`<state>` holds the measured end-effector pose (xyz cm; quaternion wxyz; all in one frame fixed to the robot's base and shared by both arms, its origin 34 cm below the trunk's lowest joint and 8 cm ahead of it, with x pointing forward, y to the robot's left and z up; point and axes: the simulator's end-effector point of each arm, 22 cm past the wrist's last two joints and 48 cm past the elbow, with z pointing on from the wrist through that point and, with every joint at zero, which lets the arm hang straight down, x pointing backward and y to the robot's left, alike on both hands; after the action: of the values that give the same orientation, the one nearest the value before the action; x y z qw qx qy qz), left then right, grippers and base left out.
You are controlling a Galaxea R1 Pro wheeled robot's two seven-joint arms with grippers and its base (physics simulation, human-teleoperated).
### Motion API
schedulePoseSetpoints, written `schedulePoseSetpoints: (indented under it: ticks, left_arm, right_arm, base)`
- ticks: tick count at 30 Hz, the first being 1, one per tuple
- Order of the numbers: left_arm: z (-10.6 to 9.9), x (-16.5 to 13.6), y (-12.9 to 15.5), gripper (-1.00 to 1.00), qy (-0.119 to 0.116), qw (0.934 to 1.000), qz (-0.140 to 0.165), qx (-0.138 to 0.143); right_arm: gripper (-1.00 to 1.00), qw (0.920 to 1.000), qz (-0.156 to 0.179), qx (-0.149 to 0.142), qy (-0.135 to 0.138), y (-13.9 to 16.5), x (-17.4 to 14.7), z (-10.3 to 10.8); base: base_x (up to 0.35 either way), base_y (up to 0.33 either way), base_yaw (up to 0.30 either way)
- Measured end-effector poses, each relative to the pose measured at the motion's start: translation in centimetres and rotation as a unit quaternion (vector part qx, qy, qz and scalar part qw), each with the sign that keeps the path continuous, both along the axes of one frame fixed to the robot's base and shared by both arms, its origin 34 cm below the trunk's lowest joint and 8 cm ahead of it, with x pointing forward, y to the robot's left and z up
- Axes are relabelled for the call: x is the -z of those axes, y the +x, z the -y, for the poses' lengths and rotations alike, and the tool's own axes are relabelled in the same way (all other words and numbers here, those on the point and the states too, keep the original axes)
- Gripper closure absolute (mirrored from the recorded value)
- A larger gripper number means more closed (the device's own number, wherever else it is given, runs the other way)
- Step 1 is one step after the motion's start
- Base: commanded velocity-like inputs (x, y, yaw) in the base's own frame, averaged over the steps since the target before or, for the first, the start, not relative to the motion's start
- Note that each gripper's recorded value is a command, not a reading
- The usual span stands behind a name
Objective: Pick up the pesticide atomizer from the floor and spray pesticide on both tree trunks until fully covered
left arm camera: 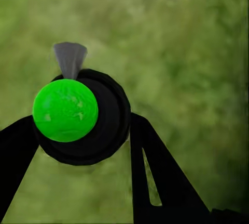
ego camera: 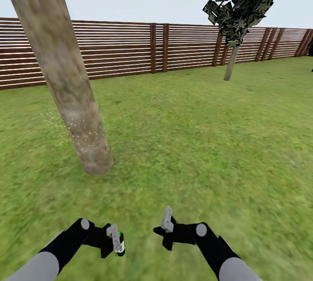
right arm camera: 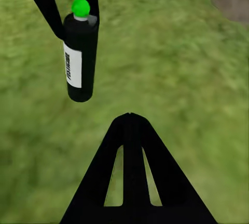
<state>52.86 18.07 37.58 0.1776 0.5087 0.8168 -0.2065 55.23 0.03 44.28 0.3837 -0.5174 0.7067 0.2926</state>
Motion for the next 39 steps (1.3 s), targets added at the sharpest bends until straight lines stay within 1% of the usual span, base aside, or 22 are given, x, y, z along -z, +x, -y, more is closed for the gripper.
schedulePoseSetpoints:
  ticks: [1, 2, 4, 5, 8, 12, 17, 26, 32, 33, 35, 39]
  left_arm:
    - [0.8, -0.1, 0.0, 1.00, -0.004, 1.0000, 0.000, 0.003]
    - [1.5, 0.0, -0.2, 1.00, -0.002, 0.9999, 0.000, 0.014]
    - [2.3, 0.2, -0.6, 1.00, 0.006, 0.9994, 0.001, 0.033]
    - [2.7, 0.3, -0.7, 1.00, 0.007, 0.9993, 0.002, 0.038]
    - [3.3, 0.2, -0.7, 1.00, 0.004, 0.9991, 0.003, 0.042]
    - [6.1, -0.3, -0.8, 1.00, -0.014, 0.9987, 0.004, 0.048]
    - [8.2, -0.7, -0.9, 1.00, -0.027, 0.9982, 0.005, 0.053]
    - [10.9, -1.4, -0.8, 1.00, -0.045, 0.9974, 0.010, 0.055]
    - [11.4, -1.6, -0.7, 1.00, -0.050, 0.9971, 0.011, 0.055]
    - [12.0, -1.7, -0.7, 1.00, -0.055, 0.9969, 0.012, 0.056]
    - [12.4, -1.9, -0.7, 1.00, -0.058, 0.9967, 0.013, 0.057]
    - [12.9, -2.5, 0.0, 1.00, -0.063, 0.9962, 0.023, 0.057]
  right_arm:
    - [1.00, 1.0000, 0.001, -0.006, -0.003, -0.2, 0.1, -0.3]
    - [1.00, 0.9998, 0.003, -0.017, -0.010, -0.6, 0.2, -0.7]
    - [1.00, 0.9996, 0.005, -0.025, -0.014, -0.8, 0.3, -1.1]
    - [1.00, 0.9995, 0.005, -0.027, -0.015, -0.9, 0.3, -1.2]
    - [1.00, 0.9995, 0.006, -0.027, -0.015, -0.9, 0.3, -1.3]
    - [1.00, 0.9995, 0.009, -0.027, -0.015, -0.6, 0.1, -1.3]
    - [1.00, 0.9994, 0.015, -0.026, -0.015, -0.3, -0.2, -1.2]
    - [1.00, 0.9994, 0.015, -0.026, -0.015, -0.2, -0.2, -1.2]
    - [1.00, 0.9994, 0.015, -0.026, -0.015, -0.2, -0.2, -1.2]
    - [1.00, 0.9994, 0.015, -0.026, -0.015, -0.2, -0.2, -1.2]
    - [1.00, 0.9994, 0.015, -0.026, -0.015, -0.2, -0.2, -1.2]
    - [1.00, 0.9994, 0.015, -0.026, -0.016, -0.2, -0.2, -1.2]
  base:
    - [0.000, 0.000, 0.000]
    - [0.000, 0.000, 0.000]
    - [0.000, 0.000, 0.000]
    - [0.000, 0.000, 0.000]
    - [0.000, 0.000, 0.000]
    - [0.000, 0.000, 0.000]
    - [0.000, 0.000, 0.000]
    - [0.000, 0.000, 0.000]
    - [0.000, 0.000, 0.000]
    - [0.000, 0.000, 0.000]
    - [0.000, 0.000, 0.000]
    - [0.000, 0.000, 0.000]
